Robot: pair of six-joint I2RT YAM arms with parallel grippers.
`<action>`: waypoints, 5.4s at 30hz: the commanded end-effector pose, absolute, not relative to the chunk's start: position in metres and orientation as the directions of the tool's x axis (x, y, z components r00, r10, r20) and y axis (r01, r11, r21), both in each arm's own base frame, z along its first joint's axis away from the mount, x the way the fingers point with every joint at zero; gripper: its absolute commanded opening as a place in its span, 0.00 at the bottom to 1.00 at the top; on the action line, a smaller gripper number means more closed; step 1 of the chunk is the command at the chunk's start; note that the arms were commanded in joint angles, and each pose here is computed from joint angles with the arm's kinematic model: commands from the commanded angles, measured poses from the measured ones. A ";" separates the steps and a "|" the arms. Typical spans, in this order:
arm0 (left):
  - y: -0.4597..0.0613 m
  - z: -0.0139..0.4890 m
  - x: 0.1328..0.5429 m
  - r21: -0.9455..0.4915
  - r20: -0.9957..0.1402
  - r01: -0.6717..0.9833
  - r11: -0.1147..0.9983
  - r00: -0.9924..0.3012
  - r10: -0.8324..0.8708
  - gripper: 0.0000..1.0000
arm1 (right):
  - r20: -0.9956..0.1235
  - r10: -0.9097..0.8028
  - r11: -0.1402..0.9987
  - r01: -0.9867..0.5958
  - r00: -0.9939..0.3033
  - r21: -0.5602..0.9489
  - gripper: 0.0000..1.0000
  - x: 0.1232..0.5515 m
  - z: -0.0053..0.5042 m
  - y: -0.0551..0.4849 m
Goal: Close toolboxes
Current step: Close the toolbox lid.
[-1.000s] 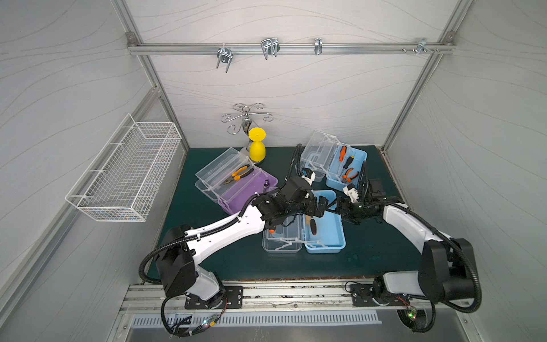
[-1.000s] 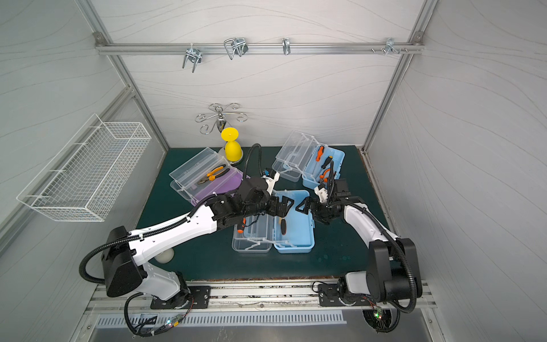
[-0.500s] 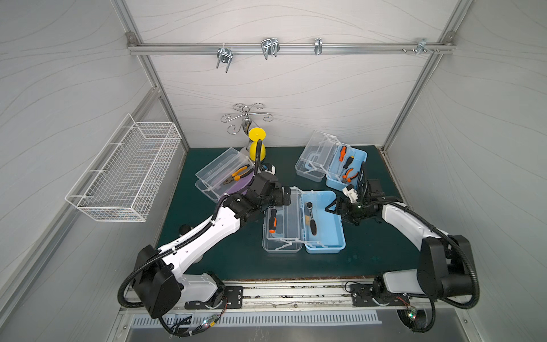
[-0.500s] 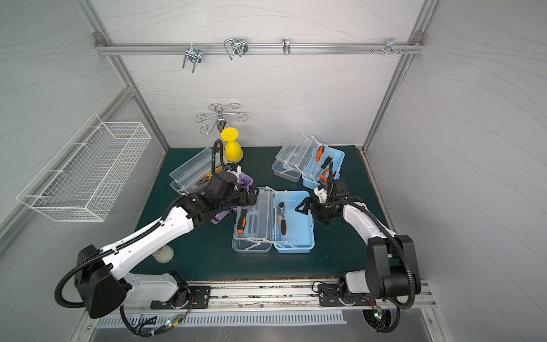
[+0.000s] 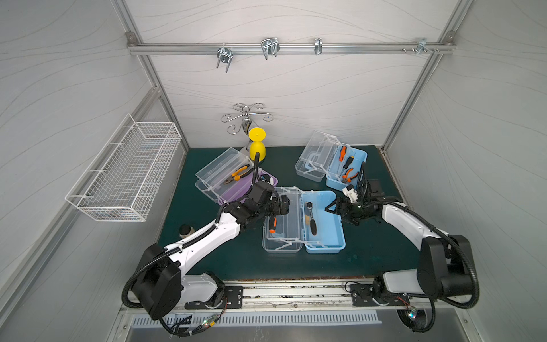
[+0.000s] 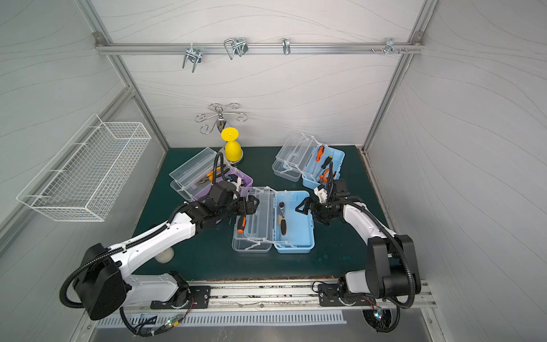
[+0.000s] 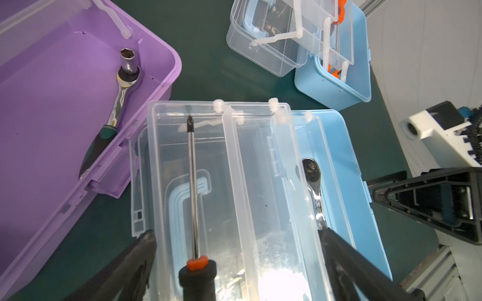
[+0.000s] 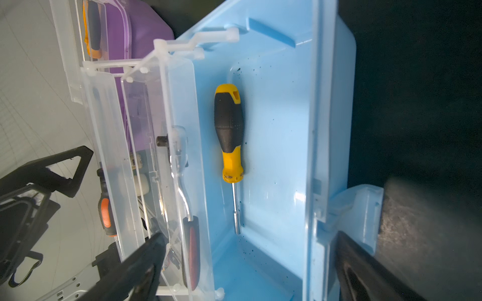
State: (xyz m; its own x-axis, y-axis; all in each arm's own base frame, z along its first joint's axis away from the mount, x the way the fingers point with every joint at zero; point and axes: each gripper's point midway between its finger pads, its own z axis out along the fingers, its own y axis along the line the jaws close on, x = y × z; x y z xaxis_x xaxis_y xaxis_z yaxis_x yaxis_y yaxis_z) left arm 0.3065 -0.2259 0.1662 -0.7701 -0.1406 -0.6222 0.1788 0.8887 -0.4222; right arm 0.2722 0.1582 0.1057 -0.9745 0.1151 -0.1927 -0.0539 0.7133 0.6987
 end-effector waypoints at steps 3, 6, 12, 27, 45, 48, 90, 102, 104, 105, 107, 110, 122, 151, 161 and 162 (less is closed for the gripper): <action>-0.233 0.165 0.313 -0.452 -0.619 0.178 0.874 -0.768 -0.164 0.99 | -0.210 0.086 0.672 -0.099 -0.974 0.734 0.99 0.273 0.111 0.169; -0.226 0.160 0.312 -0.420 -0.619 0.158 0.894 -0.770 -0.155 0.99 | -0.206 0.087 0.673 -0.095 -0.975 0.733 0.99 0.274 0.110 0.168; -0.210 0.172 0.311 -0.353 -0.670 0.158 0.922 -0.730 -0.131 0.99 | -0.206 0.088 0.678 -0.093 -0.975 0.729 0.99 0.274 0.108 0.168; -0.210 0.141 0.301 -0.376 -0.649 0.170 0.911 -0.750 -0.128 0.99 | -0.207 0.085 0.671 -0.098 -0.975 0.735 0.99 0.274 0.111 0.169; -0.279 0.186 0.284 -0.489 -0.739 0.422 0.763 -0.665 -0.105 0.99 | -0.200 0.075 0.638 -0.107 -0.977 0.762 0.99 0.274 0.110 0.176; -0.292 0.193 0.282 -0.477 -0.748 0.453 0.753 -0.659 -0.077 0.99 | -0.201 0.072 0.638 -0.110 -0.977 0.762 0.99 0.274 0.110 0.177; -0.339 0.231 0.276 -0.429 -0.775 0.551 0.716 -0.631 0.021 0.99 | -0.235 0.059 0.790 -0.099 -0.970 0.605 0.99 0.274 0.090 0.163; -0.335 0.252 0.270 -0.379 -0.802 0.592 0.711 -0.594 0.067 0.99 | -0.241 0.064 0.835 -0.080 -0.968 0.545 0.93 0.276 0.082 0.156; -0.332 0.258 0.268 -0.367 -0.811 0.601 0.710 -0.581 0.073 0.99 | -0.241 0.067 0.830 -0.080 -0.968 0.551 0.91 0.276 0.082 0.157; -0.331 0.260 0.267 -0.363 -0.814 0.607 0.707 -0.575 0.076 0.99 | -0.243 0.067 0.829 -0.082 -0.968 0.553 0.91 0.277 0.083 0.158; -0.329 0.267 0.265 -0.355 -0.822 0.617 0.703 -0.563 0.079 0.99 | -0.243 0.069 0.828 -0.081 -0.968 0.555 0.90 0.277 0.083 0.158; -0.329 0.275 0.263 -0.345 -0.833 0.633 0.693 -0.547 0.085 0.99 | -0.244 0.070 0.827 -0.080 -0.967 0.556 0.90 0.278 0.084 0.158; -0.275 0.293 0.268 -0.215 -0.873 0.545 0.811 -0.479 0.090 1.00 | -0.233 0.073 0.827 -0.072 -0.970 0.558 0.81 0.277 0.083 0.158; -0.238 0.248 0.289 -0.537 -0.769 0.445 0.717 -0.608 -0.198 1.00 | -0.232 0.068 0.741 -0.106 -0.970 0.663 0.69 0.285 0.100 0.182; -0.256 0.235 0.302 -0.552 -0.734 0.421 0.720 -0.656 -0.179 1.00 | -0.231 0.055 0.721 -0.122 -0.971 0.682 0.67 0.289 0.101 0.208; -0.257 0.233 0.303 -0.550 -0.731 0.416 0.724 -0.660 -0.176 1.00 | -0.234 0.057 0.721 -0.122 -0.971 0.682 0.67 0.290 0.102 0.210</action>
State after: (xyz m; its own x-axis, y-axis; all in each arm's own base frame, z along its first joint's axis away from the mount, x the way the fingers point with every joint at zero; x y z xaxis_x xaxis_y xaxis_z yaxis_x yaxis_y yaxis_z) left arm 0.2946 -0.2457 0.2015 -0.6980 -0.1372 -0.7028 0.3833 0.7574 -0.5286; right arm 0.2813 0.1907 0.0864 -0.9769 0.0619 -0.2046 -0.0857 0.7635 0.6401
